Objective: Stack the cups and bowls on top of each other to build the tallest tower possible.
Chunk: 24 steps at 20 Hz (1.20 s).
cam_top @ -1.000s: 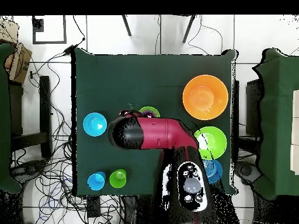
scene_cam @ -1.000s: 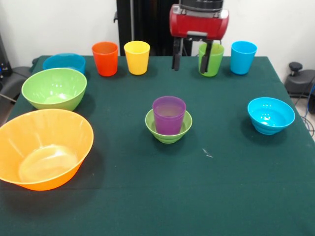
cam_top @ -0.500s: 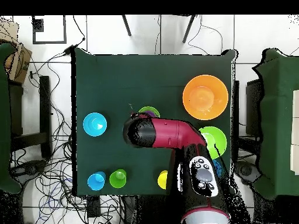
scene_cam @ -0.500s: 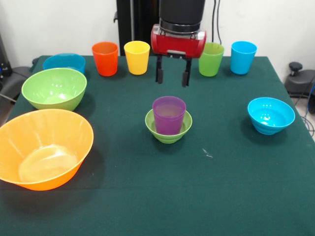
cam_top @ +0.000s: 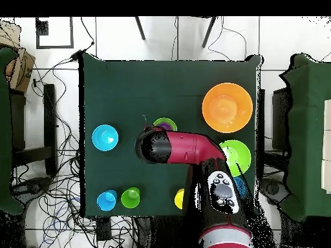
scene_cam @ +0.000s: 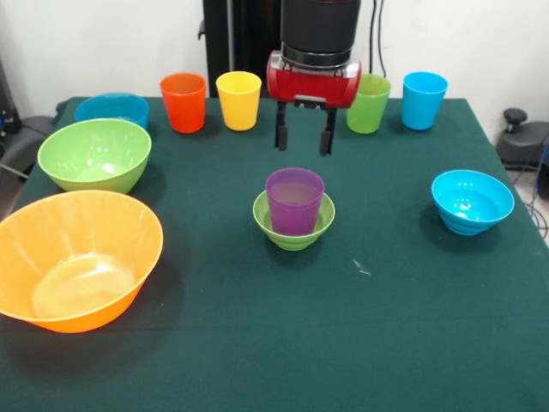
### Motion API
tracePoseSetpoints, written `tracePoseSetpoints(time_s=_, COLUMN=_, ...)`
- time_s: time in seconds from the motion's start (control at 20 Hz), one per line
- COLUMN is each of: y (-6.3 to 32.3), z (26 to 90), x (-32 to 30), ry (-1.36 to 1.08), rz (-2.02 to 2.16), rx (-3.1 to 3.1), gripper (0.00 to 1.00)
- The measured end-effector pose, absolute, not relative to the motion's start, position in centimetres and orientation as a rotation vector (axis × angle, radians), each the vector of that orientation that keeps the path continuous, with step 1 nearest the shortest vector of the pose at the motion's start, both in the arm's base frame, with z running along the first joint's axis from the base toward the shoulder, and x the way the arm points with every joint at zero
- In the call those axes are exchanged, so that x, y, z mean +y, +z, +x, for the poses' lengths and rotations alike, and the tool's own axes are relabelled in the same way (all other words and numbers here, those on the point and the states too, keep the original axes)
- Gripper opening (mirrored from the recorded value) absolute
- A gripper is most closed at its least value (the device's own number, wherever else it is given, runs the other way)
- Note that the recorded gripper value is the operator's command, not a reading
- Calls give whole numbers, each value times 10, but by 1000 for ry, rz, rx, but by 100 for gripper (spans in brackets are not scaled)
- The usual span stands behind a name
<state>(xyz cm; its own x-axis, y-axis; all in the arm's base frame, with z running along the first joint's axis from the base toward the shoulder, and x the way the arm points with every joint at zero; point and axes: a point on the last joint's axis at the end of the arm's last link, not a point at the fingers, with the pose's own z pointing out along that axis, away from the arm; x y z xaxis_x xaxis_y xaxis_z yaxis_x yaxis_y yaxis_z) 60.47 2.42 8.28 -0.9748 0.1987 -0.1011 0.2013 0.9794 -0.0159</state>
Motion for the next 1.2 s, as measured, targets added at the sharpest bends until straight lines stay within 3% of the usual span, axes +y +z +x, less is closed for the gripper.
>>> tracePoseSetpoints(time_s=0.45, y=135, z=615, x=41, ry=-52, rz=285, rx=3012, gripper=100)
tracePoseSetpoints(time_s=0.8, y=176, z=633, x=19, ry=-61, rz=351, rx=3026, gripper=100)
tracePoseSetpoints(time_s=1.2, y=165, z=688, x=-54, ry=-1, rz=488, rx=2952, gripper=100)
